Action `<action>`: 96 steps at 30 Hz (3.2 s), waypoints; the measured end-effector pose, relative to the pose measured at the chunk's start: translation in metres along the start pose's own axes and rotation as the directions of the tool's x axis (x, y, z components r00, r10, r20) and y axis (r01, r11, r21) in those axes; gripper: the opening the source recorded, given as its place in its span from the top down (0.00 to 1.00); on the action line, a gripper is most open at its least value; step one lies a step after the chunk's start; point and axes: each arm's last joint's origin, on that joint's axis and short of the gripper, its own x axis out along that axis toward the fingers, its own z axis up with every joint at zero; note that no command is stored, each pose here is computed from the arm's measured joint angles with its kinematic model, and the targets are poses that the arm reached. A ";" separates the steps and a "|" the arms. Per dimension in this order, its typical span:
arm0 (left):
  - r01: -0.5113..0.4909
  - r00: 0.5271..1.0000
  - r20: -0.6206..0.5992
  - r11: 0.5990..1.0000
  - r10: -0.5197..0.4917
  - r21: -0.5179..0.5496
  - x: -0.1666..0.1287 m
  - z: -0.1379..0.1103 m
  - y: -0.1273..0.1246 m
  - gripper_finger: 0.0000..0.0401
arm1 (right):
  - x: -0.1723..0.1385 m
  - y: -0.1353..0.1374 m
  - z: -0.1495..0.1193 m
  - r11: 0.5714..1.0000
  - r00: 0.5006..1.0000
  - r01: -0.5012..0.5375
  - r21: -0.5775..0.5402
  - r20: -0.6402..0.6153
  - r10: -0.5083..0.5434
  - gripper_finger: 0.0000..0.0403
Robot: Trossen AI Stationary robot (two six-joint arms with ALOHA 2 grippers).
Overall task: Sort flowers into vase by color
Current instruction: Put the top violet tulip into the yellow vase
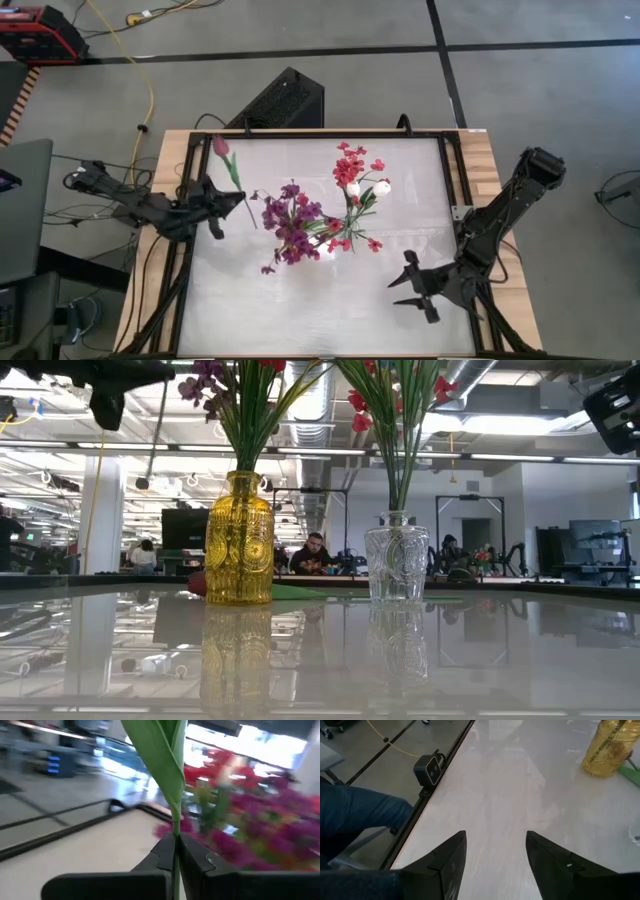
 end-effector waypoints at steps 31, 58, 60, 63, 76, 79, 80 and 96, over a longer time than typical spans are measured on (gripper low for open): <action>0.327 0.900 0.163 0.874 -0.404 0.358 0.038 -0.058 -0.069 1.00 | 0.007 -0.012 0.006 0.998 0.999 0.049 0.028 0.015 -0.049 0.42; 0.247 0.939 0.145 0.903 -0.313 0.350 0.050 -0.056 -0.056 1.00 | 0.007 -0.012 0.006 0.999 0.999 0.048 0.018 0.014 -0.049 0.42; 0.243 0.943 0.135 0.907 -0.304 0.345 0.053 -0.059 -0.055 1.00 | 0.007 -0.012 0.006 0.999 0.999 0.048 0.018 0.013 -0.049 0.42; 0.239 0.948 0.121 0.909 -0.295 0.340 0.056 -0.062 -0.055 1.00 | 0.007 -0.012 0.006 0.999 0.999 0.048 0.018 0.013 -0.049 0.42; 0.208 0.978 -0.029 0.941 -0.208 0.265 0.059 -0.080 -0.049 1.00 | 0.007 -0.012 0.006 0.999 0.999 0.049 0.005 0.010 -0.049 0.42; 0.205 0.979 -0.068 0.950 -0.194 0.236 0.059 -0.084 -0.047 1.00 | 0.007 -0.012 0.006 0.998 0.999 0.050 -0.026 0.010 -0.050 0.42; 0.203 0.979 -0.077 0.952 -0.190 0.229 0.059 -0.086 -0.047 1.00 | 0.007 -0.012 0.006 0.998 0.999 0.051 -0.037 0.010 -0.051 0.42; 0.128 0.977 -0.190 0.980 -0.098 0.155 0.062 -0.098 -0.036 1.00 | 0.021 -0.072 0.001 0.955 0.934 0.286 -0.083 -0.198 -0.297 0.42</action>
